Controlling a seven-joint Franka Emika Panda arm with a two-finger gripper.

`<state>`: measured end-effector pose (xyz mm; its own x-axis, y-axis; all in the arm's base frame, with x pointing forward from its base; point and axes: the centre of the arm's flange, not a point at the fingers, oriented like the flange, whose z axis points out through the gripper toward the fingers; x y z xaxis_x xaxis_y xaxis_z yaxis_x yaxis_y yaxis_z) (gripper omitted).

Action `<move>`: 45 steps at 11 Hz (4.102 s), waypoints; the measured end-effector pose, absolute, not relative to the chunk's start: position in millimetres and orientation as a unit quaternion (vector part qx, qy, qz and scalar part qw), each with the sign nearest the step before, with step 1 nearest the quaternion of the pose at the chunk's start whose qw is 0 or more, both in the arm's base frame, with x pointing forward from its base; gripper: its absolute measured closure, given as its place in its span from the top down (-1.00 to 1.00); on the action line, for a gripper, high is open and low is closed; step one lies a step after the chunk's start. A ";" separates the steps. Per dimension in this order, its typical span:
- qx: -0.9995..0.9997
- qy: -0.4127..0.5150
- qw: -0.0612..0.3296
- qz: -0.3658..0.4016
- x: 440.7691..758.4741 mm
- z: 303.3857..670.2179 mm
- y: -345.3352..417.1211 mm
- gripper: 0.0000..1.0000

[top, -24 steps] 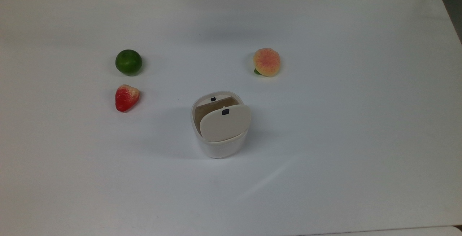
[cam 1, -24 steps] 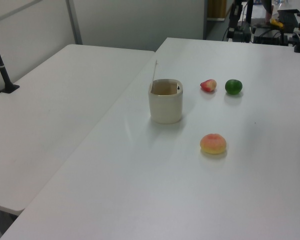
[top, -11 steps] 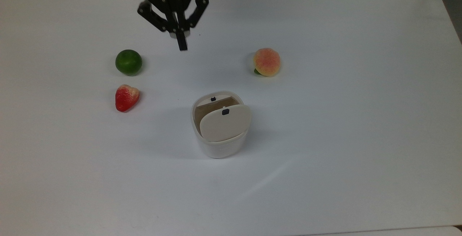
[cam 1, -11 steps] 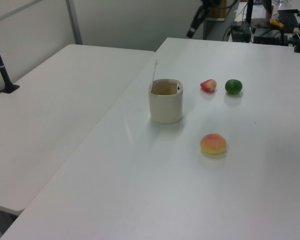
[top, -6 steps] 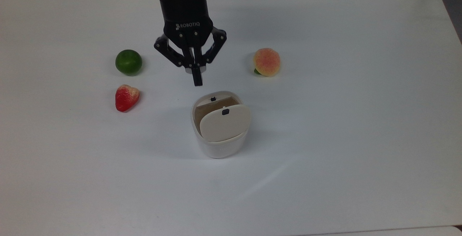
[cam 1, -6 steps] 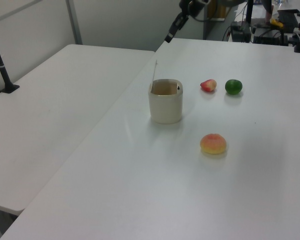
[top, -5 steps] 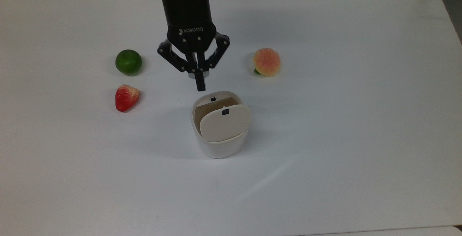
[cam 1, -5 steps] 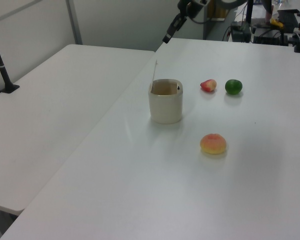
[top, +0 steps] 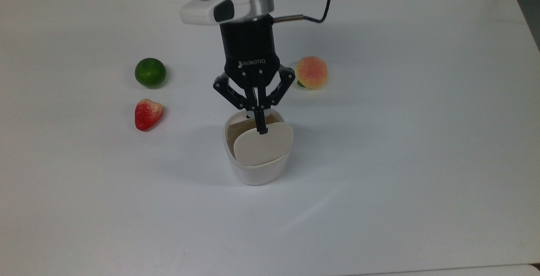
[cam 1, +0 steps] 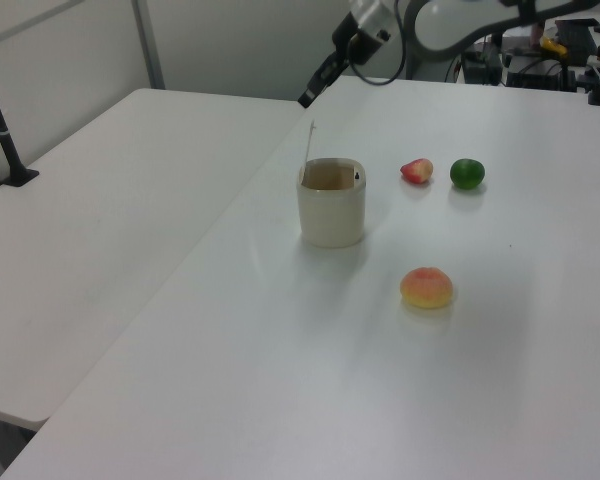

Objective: Close garbage bin
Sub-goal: 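Push the raised lid down with the gripper fingertips, then press the lid flat onto the bin rim with the gripper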

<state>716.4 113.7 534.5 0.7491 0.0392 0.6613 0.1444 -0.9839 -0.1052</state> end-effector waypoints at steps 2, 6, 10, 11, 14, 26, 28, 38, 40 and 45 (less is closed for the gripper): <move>-0.930 -0.052 0.075 -0.357 721.3 521.0 121.7 -0.98; -0.931 -0.055 0.075 -0.354 723.0 512.2 126.5 -0.98; -0.936 -0.053 0.073 -0.341 721.6 498.4 124.2 -0.98; -0.939 -0.053 0.072 -0.333 720.7 492.9 123.6 -0.98; -0.952 -0.053 0.072 -0.291 714.8 493.9 116.8 -0.98; -0.982 -0.051 0.054 -0.172 693.9 463.7 87.8 -0.98; -0.984 -0.054 0.048 -0.164 691.8 455.4 87.2 -0.98; -0.986 -0.066 0.031 -0.149 687.6 439.5 88.3 -0.98; -0.986 -0.066 0.031 -0.148 687.6 438.7 88.5 -0.98; -0.986 -0.070 0.026 -0.148 687.6 438.5 89.8 -0.98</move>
<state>687.6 89.8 438.5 0.9460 0.1308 0.2964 0.1463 -0.9888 -0.0306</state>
